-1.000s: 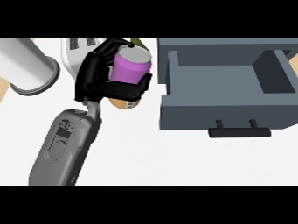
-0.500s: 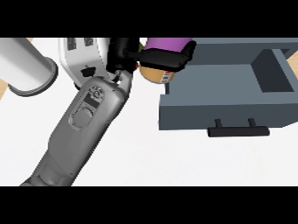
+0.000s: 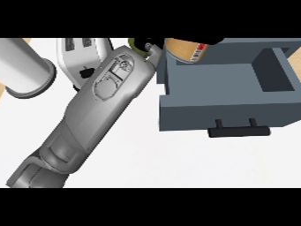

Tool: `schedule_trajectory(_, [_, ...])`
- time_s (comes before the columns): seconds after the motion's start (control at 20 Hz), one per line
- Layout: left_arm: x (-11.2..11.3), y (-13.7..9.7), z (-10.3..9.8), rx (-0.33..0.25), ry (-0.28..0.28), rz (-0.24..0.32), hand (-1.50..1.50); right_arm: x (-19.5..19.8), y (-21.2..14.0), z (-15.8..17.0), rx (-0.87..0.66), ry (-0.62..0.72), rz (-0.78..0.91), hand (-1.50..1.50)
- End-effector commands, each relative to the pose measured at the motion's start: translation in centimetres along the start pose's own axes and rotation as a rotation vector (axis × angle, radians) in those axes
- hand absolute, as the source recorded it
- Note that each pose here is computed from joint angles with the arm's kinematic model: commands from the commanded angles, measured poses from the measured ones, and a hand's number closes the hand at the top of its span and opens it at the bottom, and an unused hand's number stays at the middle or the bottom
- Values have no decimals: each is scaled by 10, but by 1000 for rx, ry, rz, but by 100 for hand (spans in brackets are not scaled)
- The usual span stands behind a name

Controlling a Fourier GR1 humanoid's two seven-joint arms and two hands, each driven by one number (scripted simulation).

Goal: Pick up the can, place it into the drawer and close the drawer

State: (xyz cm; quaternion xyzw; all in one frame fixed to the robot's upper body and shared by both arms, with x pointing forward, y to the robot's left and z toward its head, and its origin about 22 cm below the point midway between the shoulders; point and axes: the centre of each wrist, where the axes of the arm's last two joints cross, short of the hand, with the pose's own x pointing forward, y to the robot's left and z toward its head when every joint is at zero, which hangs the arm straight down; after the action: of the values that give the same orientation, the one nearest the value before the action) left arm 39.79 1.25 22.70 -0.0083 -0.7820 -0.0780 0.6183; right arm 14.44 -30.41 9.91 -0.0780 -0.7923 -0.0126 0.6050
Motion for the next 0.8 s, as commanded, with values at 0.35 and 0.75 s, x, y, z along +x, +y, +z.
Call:
schedule_trajectory(0.35, [18, -30, -21, 1, 15, -57, 150, 2, 7, -6, 24, 12, 2, -150])
schedule_trajectory(0.75, [-9, -29, -24, 2, 42, -89, 150, -8, -4, -11, 19, -14, -16, -150])
